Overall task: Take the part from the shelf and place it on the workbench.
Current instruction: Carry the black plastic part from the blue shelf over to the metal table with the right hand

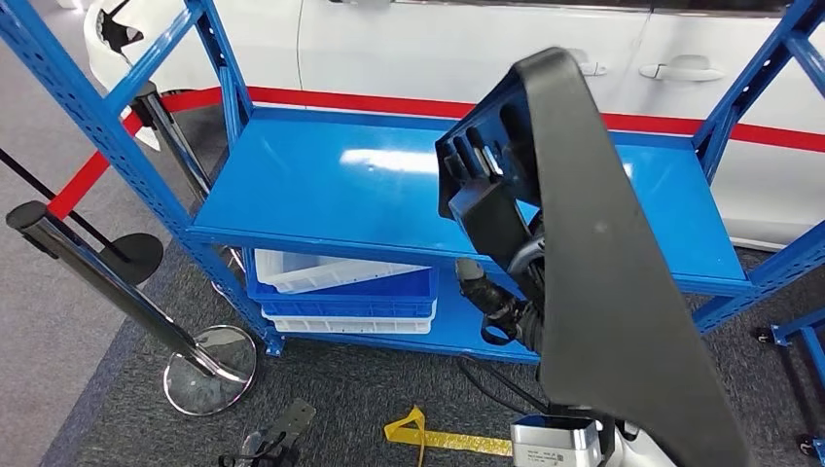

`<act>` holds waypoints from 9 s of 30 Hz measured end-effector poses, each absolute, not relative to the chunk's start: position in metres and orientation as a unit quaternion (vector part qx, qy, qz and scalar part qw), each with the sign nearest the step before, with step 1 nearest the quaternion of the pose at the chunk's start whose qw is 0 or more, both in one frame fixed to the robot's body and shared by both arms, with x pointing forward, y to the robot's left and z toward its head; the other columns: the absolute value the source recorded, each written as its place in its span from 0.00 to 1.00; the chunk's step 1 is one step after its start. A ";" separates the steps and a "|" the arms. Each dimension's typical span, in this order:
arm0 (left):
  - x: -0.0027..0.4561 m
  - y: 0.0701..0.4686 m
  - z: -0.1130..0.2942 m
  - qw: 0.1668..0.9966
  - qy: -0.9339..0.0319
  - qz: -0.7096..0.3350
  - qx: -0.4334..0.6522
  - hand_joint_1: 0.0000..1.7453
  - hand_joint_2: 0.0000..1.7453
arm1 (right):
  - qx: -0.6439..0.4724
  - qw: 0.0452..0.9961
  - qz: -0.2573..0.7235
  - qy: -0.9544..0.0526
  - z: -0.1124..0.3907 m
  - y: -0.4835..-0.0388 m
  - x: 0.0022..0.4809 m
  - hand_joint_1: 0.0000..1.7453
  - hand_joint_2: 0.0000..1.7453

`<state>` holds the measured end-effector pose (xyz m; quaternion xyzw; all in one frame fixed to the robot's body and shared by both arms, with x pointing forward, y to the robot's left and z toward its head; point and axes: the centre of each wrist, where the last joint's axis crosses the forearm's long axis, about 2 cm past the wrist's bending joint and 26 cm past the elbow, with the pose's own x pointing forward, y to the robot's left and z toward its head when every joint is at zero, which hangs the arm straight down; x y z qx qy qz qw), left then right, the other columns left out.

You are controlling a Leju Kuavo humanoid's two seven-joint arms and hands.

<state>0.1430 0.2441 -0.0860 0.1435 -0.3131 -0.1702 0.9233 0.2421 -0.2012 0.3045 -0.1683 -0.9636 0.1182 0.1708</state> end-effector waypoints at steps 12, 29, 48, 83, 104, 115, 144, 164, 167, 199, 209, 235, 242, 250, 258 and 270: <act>0.137 0.243 -0.088 0.926 -0.310 -0.169 0.134 0.00 1.00 | -0.156 0.183 0.107 -0.965 0.302 -0.202 0.240 1.00 1.00; 0.135 0.244 -0.088 0.927 -0.308 -0.167 0.134 0.00 1.00 | -0.144 0.186 0.098 -0.967 0.302 -0.202 0.240 1.00 1.00; 0.132 0.242 -0.089 0.928 -0.306 -0.169 0.126 0.00 1.00 | -0.138 0.188 0.095 -0.968 0.300 -0.202 0.240 1.00 1.00; 0.134 0.248 -0.089 0.926 -0.304 -0.182 0.134 0.00 1.00 | -0.124 0.194 0.078 -0.970 0.300 -0.204 0.240 1.00 1.00; 0.132 0.254 -0.091 0.930 -0.296 -0.179 0.126 0.00 1.00 | -0.105 0.191 0.069 -0.973 0.302 -0.204 0.242 1.00 1.00; 0.131 0.258 -0.091 0.927 -0.301 -0.181 0.129 0.00 1.00 | -0.104 0.191 0.069 -0.974 0.302 -0.203 0.242 1.00 1.00; 0.124 0.260 -0.093 0.927 -0.296 -0.188 0.136 0.00 1.00 | -0.066 0.213 0.051 -0.973 0.301 -0.202 0.243 1.00 1.00; 0.119 0.262 -0.095 0.926 -0.298 -0.184 0.142 0.00 1.00 | -0.012 0.221 0.043 -0.974 0.301 -0.197 0.244 1.00 1.00; 0.116 0.262 -0.095 0.926 -0.299 -0.177 0.146 0.00 1.00 | 0.014 0.218 0.033 -0.975 0.302 -0.191 0.246 1.00 1.00; 0.076 0.247 -0.102 0.959 -0.205 -0.010 0.194 0.00 1.00 | 0.223 0.197 0.051 -0.953 0.320 -0.114 0.285 1.00 1.00; 0.075 0.228 -0.100 0.960 -0.196 0.012 0.199 0.00 1.00 | 0.231 0.196 0.040 -0.952 0.321 -0.103 0.285 1.00 1.00; 0.073 0.233 -0.101 0.962 -0.221 -0.016 0.159 0.00 1.00 | 0.176 0.229 0.027 -0.957 0.311 -0.110 0.283 1.00 1.00; 0.083 0.254 -0.102 0.944 -0.280 -0.029 0.171 0.00 1.00 | 0.130 0.235 0.025 -0.963 0.309 -0.132 0.276 1.00 1.00; 0.091 0.246 -0.100 0.952 -0.265 -0.067 0.138 0.00 1.00 | 0.071 0.228 0.014 -0.971 0.312 -0.157 0.262 1.00 1.00; 0.098 0.244 -0.098 0.950 -0.265 -0.106 0.131 0.00 1.00 | 0.033 0.222 -0.001 -0.975 0.313 -0.176 0.246 1.00 1.00; 0.099 0.247 -0.098 0.946 -0.269 -0.126 0.133 0.00 1.00 | 0.031 0.217 -0.001 -0.976 0.314 -0.185 0.238 1.00 1.00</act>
